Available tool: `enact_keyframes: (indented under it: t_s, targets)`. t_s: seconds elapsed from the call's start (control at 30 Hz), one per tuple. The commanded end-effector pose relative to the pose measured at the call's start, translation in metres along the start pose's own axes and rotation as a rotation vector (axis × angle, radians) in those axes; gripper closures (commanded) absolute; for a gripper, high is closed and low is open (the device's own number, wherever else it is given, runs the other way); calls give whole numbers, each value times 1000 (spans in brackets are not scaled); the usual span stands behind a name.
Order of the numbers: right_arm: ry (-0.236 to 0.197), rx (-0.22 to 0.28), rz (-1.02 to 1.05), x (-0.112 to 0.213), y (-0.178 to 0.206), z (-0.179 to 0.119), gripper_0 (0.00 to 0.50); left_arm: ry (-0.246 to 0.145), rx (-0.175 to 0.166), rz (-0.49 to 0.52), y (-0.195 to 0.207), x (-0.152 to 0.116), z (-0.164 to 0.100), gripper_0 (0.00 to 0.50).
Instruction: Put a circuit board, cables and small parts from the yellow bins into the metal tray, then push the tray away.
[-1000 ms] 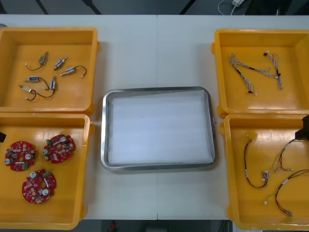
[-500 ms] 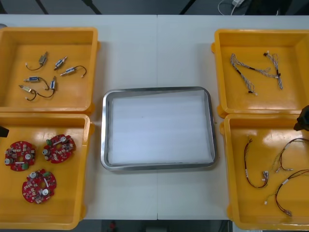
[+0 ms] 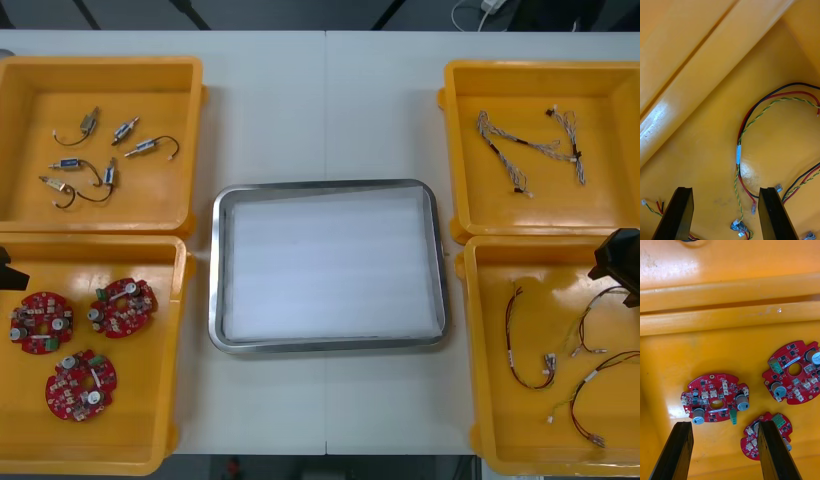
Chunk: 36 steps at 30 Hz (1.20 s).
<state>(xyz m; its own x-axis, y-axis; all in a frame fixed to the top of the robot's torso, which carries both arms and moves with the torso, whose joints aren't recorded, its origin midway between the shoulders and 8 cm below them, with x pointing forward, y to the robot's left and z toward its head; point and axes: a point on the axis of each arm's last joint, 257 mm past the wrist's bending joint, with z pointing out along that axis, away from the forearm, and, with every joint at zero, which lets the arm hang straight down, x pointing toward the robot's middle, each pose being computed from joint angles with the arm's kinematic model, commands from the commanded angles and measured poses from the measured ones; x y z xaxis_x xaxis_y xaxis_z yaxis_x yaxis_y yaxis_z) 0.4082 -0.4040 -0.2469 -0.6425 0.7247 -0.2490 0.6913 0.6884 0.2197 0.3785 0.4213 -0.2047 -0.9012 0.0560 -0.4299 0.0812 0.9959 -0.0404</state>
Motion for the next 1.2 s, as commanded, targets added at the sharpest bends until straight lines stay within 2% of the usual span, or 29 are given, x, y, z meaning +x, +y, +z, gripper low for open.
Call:
enact_keyframes:
  t_s: [0.03,0.33,0.6,0.8,1.0,1.2]
  targets:
    - [-23,-23,8,-7,3,-4,0,16,-38,-48,16,16,2,0]
    - [-21,-44,15,0,-4,12,0,32,-29,-52,11,27,14,0]
    - [-15,-30,4,9,-15,24,0,20,-10,-68,4,34,29,0]
    - [-22,-46,-3,13,-14,33,0,-1,-1,-93,3,39,38,0]
    - [-27,-57,-9,18,-13,41,0,3,3,-95,0,42,42,0]
    - [-34,-53,-21,21,-16,48,0,-2,22,-107,-10,45,53,0]
